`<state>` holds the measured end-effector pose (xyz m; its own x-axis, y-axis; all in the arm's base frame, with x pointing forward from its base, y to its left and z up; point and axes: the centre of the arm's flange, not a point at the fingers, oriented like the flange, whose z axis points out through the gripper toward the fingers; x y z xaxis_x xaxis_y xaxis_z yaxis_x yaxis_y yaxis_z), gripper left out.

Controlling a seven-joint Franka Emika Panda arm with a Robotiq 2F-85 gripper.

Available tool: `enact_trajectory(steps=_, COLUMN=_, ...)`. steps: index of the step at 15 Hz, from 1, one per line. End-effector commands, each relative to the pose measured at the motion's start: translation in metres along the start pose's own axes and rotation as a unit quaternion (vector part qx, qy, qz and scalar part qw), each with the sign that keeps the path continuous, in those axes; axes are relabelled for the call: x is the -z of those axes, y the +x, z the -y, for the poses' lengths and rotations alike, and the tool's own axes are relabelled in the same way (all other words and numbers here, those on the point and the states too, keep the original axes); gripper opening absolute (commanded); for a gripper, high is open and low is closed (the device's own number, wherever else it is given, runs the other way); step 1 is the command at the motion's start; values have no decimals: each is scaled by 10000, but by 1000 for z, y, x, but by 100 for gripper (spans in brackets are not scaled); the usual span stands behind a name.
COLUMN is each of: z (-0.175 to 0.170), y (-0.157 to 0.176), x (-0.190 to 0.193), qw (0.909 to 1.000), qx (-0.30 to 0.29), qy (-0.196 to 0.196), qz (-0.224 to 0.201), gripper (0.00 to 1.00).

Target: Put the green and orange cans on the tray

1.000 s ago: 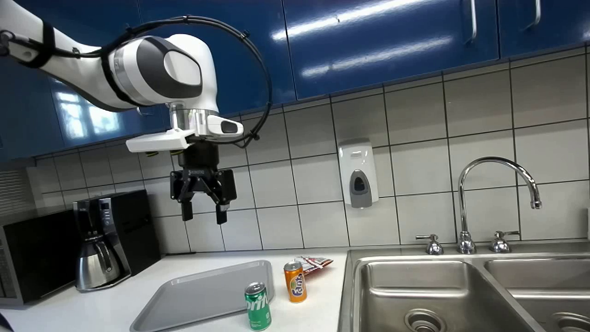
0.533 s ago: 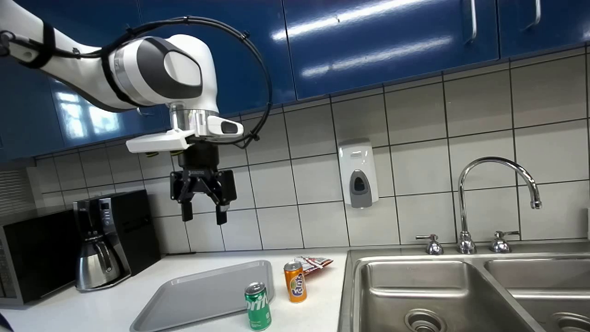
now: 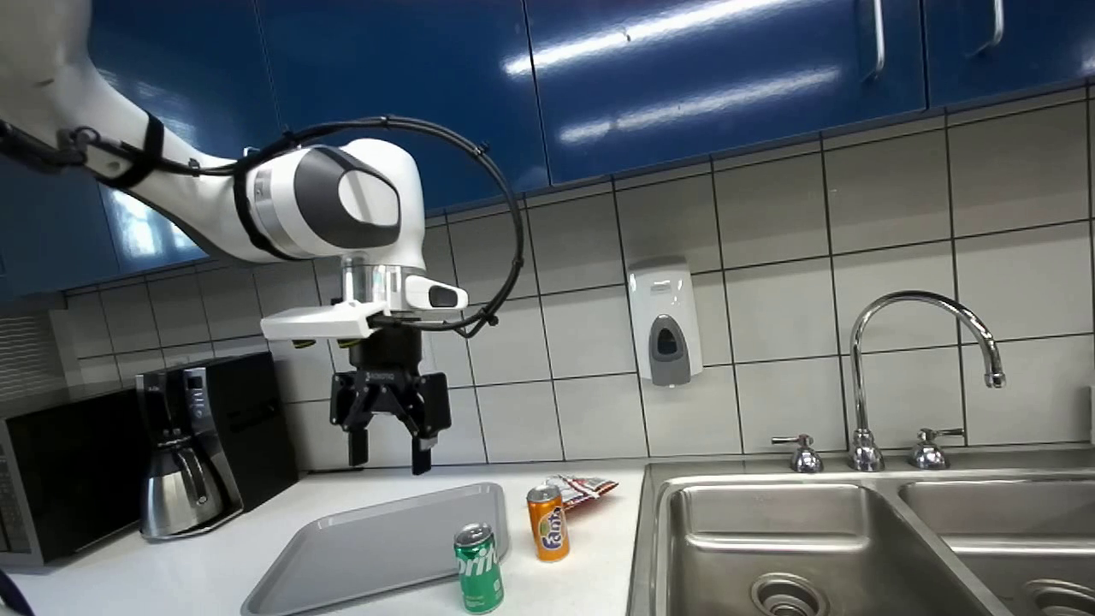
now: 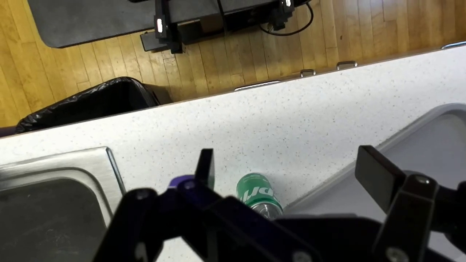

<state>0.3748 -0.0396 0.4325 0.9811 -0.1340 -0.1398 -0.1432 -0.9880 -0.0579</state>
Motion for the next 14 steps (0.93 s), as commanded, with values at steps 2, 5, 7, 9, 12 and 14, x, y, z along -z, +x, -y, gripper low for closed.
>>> enact_trajectory(steps=2, z=-4, y=31, x=-32, qw=9998, qx=-27, qy=-182, qz=-91, gripper=100)
enact_trajectory(steps=5, z=-3, y=51, x=-49, qw=9994, qx=-17, qy=-171, qz=-301, gripper=100)
enact_trajectory(steps=7, z=-2, y=62, x=-59, qw=9989, qx=26, qy=-196, qz=-427, gripper=100)
enact_trajectory(steps=9, z=-3, y=72, x=-70, qw=9984, qx=50, qy=-252, qz=-507, gripper=100)
enact_trajectory(steps=12, z=-4, y=85, x=-84, qw=9975, qx=127, qy=-343, qz=-601, gripper=100)
enact_trajectory(steps=14, z=-6, y=96, x=-90, qw=9969, qx=195, qy=-386, qz=-660, gripper=100)
